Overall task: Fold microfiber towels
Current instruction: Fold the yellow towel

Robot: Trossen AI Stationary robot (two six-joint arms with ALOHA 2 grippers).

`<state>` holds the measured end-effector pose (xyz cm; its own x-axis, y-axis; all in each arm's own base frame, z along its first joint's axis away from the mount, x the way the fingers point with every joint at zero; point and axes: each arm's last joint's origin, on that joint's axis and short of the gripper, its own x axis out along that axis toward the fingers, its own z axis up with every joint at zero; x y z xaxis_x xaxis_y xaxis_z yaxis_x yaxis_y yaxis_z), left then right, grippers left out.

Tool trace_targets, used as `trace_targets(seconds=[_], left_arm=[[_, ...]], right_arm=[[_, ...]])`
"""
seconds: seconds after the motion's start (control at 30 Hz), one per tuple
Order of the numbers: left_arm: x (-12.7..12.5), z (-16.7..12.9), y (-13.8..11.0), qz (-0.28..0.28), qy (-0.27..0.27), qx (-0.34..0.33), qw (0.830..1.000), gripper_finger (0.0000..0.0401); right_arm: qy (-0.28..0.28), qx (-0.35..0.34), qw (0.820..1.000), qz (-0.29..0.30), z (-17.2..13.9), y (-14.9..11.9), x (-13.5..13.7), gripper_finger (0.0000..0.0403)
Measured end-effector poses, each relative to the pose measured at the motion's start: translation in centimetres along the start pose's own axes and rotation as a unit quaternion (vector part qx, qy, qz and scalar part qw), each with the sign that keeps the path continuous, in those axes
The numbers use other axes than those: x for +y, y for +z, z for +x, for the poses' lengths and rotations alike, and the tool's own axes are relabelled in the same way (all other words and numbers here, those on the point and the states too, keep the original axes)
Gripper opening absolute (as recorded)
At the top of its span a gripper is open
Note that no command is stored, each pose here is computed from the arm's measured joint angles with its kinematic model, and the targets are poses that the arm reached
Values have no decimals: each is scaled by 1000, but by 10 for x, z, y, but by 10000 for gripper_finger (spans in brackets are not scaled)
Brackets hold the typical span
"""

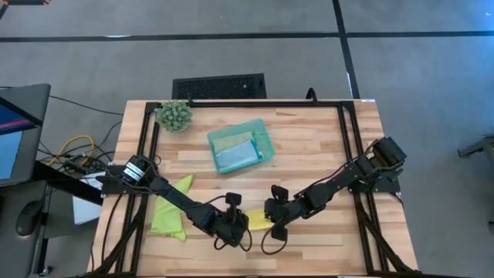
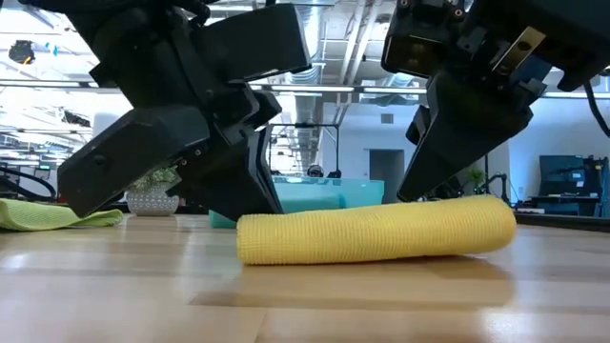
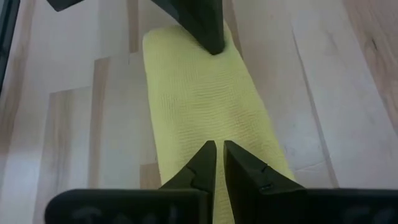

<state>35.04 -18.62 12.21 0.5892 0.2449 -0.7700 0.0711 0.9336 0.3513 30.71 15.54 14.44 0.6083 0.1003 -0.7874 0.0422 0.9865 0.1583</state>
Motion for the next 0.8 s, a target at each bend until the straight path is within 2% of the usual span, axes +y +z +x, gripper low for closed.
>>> trace_targets(seconds=[0.17,0.43,0.53,0.63,0.8], left_arm=[[-1,0,2,0,-5,-10,1000,0],[-1,0,2,0,-6,-11,1000,0],[-1,0,2,0,-6,-11,1000,0],[-1,0,2,0,-6,-11,1000,0],[-1,0,2,0,-6,-12,1000,0]], right_arm=[[3,1,1000,0,-1,-1,3,62],[2,-1,1000,-7,-2,-4,7,126],[-3,7,1000,-9,0,-10,4,138],[-11,19,1000,-12,3,-19,-1,129],[-8,28,999,-15,4,-23,-3,75]])
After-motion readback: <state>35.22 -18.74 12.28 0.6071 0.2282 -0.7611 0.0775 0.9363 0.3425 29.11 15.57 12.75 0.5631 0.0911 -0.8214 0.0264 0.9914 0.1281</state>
